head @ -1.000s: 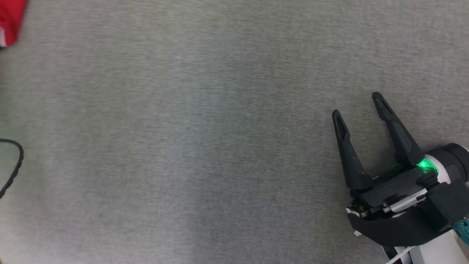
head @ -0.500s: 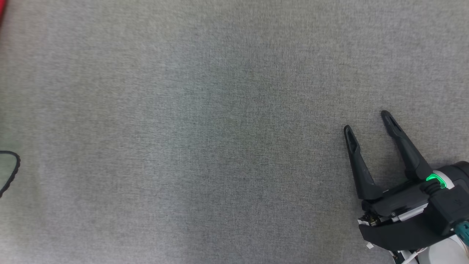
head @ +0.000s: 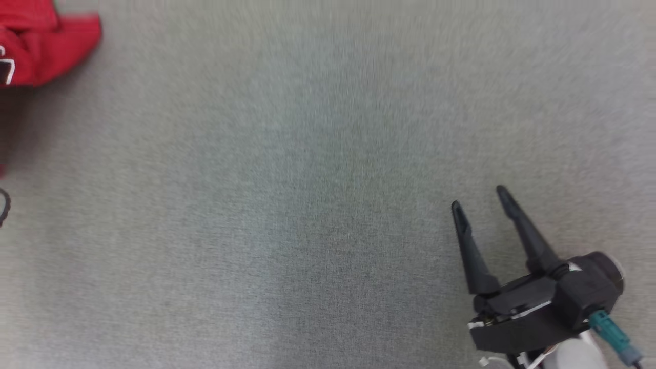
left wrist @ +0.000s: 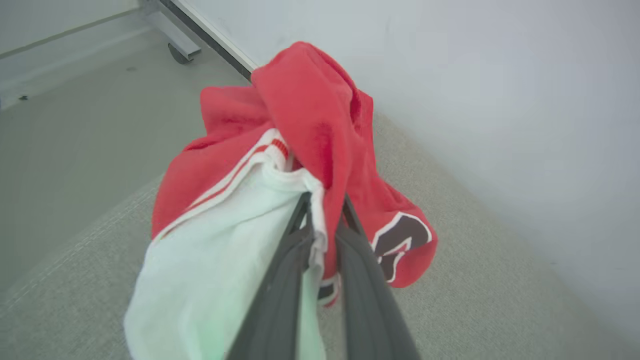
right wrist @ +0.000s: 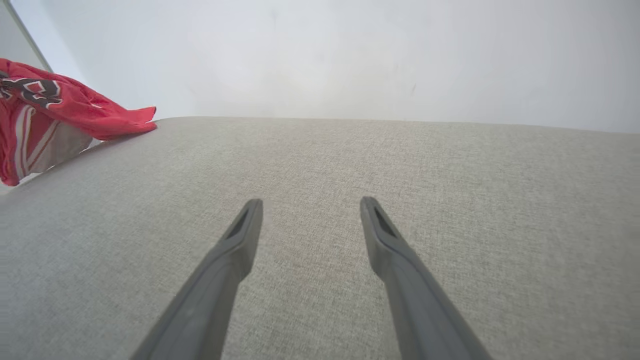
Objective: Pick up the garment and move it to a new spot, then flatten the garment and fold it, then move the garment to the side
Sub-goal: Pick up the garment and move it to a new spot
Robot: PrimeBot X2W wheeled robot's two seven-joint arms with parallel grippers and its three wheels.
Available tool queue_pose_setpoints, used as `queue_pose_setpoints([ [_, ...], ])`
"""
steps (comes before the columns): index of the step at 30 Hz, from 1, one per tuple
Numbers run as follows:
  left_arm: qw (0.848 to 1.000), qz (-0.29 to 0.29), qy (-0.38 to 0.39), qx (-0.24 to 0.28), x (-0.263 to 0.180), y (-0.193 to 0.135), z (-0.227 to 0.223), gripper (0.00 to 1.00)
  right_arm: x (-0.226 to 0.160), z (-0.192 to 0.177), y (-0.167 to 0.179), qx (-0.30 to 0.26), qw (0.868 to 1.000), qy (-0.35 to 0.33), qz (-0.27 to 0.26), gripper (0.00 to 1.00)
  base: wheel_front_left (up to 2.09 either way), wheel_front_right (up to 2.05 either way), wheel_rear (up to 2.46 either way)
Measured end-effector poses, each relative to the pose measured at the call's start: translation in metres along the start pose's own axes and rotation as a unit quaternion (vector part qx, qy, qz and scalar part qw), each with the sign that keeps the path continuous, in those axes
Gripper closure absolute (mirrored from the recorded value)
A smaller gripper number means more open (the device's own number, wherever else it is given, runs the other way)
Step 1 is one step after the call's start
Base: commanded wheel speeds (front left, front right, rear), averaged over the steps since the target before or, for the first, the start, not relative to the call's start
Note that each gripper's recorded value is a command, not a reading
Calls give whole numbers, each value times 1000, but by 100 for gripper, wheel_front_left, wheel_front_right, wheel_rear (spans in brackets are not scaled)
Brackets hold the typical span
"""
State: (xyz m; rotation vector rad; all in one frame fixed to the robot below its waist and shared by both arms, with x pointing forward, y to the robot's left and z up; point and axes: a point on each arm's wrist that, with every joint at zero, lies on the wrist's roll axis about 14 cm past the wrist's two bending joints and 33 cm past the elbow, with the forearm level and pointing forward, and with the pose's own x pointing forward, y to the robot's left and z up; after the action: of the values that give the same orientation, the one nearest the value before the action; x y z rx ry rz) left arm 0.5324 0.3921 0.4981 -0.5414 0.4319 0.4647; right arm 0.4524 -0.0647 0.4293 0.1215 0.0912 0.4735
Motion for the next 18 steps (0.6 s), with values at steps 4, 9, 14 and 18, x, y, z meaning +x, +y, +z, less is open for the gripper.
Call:
queue_pose_setpoints([
  [4, 997, -53, -41, 36, -37, -43, 47, 100, -8, 24, 14, 13, 999, -34, -4, 0, 0, 0, 0],
  [9, 987, -124, -75, 75, -85, -104, 70, 100, -23, 50, 18, 10, 998, -66, -20, 0, 0, 0, 0],
  [14, 968, -206, -99, 107, -138, -161, 80, 100, -49, 74, 8, -2, 994, -95, -54, 0, 0, 0, 0],
  [18, 944, -291, -105, 115, -176, -216, 71, 100, -73, 91, -6, -13, 989, -117, -91, 0, 0, 0, 0],
])
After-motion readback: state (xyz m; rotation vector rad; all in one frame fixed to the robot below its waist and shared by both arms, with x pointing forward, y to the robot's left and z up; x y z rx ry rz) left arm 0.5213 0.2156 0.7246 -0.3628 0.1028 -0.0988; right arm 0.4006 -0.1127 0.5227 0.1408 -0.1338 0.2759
